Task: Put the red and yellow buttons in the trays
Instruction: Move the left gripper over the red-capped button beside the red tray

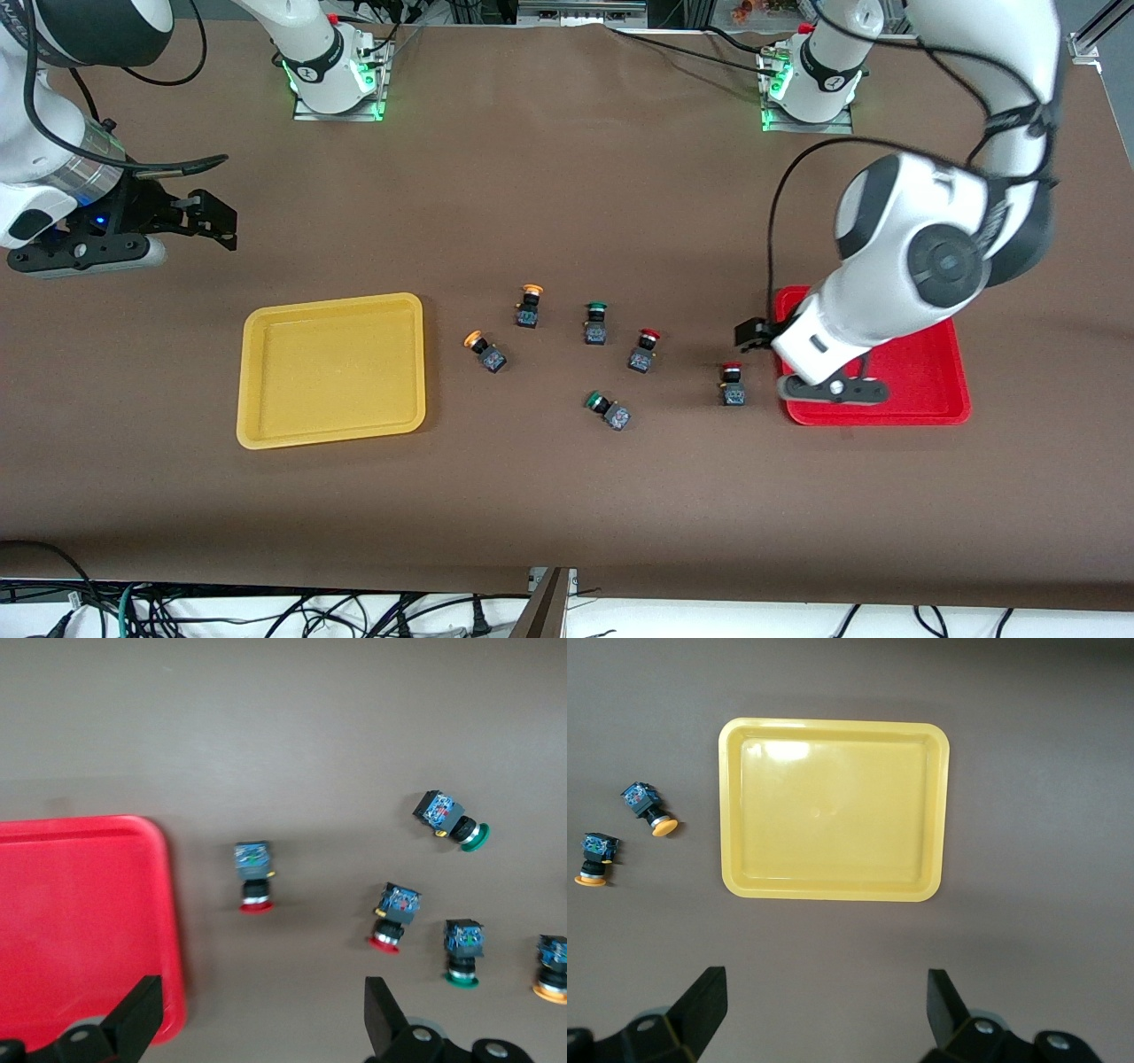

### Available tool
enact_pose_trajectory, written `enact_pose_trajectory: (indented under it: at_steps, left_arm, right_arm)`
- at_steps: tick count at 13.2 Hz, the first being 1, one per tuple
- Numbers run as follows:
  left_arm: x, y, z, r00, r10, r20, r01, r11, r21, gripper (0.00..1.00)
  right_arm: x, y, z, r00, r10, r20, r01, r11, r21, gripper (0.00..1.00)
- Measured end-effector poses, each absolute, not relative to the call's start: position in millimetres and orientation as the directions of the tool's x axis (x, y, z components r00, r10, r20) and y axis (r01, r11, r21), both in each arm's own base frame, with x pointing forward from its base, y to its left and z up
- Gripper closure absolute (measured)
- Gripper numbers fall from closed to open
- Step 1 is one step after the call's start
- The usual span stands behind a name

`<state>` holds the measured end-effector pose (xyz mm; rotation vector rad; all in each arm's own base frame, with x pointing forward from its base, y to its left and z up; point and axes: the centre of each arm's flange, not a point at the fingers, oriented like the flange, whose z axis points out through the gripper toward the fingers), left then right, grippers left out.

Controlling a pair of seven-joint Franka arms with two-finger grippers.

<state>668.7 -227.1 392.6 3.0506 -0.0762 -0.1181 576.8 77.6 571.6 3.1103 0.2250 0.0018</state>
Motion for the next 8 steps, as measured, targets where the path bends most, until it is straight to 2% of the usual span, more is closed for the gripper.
enact_pose_trajectory:
  at_steps: [8]
  left_arm:
    - [660.4, -325.3, 255.2, 0.992, -0.123, -0.011, -0.121, -0.988, 0.096, 0.00]
  right_arm:
    - [576.8, 77.7, 572.1, 0.990, 0.144, 0.000, 0.144, -0.989, 0.023, 0.00]
